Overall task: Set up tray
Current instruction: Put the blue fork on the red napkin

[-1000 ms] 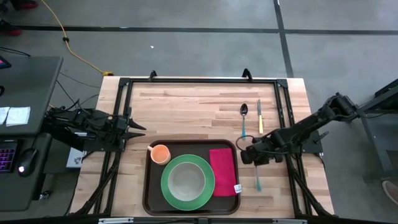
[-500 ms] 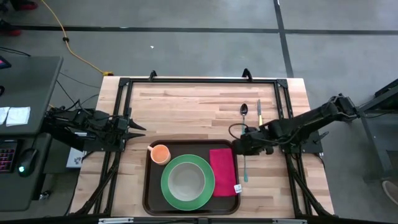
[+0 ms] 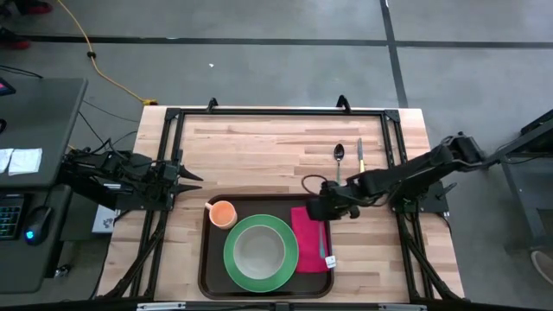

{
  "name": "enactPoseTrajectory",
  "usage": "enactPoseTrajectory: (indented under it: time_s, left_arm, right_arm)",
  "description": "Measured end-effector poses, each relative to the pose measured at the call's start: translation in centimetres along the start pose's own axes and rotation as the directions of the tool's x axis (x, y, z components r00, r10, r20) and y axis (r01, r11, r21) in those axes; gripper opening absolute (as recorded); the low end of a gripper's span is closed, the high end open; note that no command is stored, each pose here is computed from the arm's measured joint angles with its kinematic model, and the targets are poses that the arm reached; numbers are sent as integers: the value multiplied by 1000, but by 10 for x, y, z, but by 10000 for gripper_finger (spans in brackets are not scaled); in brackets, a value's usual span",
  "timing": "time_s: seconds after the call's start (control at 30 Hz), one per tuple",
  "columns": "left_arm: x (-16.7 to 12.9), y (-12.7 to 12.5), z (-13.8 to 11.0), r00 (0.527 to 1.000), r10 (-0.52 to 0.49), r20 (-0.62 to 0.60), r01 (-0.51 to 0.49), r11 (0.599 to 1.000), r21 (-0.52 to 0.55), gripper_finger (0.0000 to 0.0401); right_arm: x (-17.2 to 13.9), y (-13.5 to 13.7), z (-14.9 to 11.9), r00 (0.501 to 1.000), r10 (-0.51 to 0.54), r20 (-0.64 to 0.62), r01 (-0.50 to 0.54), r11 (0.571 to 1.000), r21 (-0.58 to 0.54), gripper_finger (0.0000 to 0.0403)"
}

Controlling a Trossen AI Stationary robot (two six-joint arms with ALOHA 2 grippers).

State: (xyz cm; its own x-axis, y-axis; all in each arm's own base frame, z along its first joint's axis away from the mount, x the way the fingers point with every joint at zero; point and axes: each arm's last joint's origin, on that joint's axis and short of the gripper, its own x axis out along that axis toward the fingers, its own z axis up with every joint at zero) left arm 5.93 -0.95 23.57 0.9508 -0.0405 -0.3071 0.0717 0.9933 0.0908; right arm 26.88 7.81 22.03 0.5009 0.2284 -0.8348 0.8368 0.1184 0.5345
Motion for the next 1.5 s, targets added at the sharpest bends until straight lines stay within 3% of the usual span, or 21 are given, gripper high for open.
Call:
enactPoseTrajectory:
  time_s: [0.3, 0.6, 1.5]
  left_arm:
    - [0, -1, 0, 999, -43, 2, 43, 999, 0, 136]
    - [0, -2, 0, 998, -59, 3, 59, 998, 0, 136]
    - [0, -2, 0, 998, -58, 1, 58, 998, 28, 136]
  right_arm:
    - [4, 29, -3, 999, 33, 12, -32, 997, -69, 1]
    - [11, 41, -4, 999, 33, 7, -33, 997, -74, 1]
    - [14, 37, -28, 999, 14, -29, -13, 999, 41, 1]
